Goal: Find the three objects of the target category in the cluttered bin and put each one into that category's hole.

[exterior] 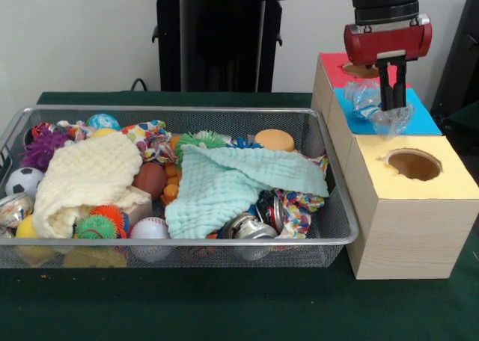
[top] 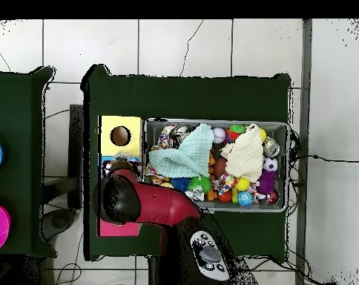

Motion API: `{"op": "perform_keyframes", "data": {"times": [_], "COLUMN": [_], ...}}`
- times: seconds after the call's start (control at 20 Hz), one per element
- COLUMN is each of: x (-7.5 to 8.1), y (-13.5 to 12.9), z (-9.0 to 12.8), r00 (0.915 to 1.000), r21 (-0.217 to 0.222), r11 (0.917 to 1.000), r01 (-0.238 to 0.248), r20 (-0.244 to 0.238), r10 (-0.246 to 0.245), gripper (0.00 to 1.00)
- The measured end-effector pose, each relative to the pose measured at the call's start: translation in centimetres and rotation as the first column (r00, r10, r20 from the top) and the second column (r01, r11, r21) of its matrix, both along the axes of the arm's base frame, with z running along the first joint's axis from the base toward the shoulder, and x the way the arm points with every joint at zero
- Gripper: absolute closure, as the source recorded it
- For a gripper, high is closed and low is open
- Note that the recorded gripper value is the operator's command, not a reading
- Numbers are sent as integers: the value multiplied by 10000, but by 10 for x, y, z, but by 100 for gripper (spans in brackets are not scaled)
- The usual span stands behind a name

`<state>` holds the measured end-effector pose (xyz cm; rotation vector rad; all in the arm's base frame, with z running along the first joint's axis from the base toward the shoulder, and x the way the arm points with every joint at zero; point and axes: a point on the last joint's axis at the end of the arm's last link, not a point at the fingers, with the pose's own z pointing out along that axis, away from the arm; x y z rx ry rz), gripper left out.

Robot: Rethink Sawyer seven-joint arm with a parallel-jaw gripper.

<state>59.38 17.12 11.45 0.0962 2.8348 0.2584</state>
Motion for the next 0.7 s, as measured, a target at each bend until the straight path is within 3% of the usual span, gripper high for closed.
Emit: {"op": "perform_keyframes", "data": {"times": [0.25, 0.4, 0.7], "x": [15, 27, 41], "y": [0, -2, 8], "z": [-1, -6, -15], "r00": [9979, 9929, 9838], "r21": [-140, -253, -307], "r11": [9999, 9994, 9992], "r01": [65, 229, 270], "r20": [639, 1170, 1782], "r10": [-56, -198, -211], "gripper": [100, 100, 100]}}
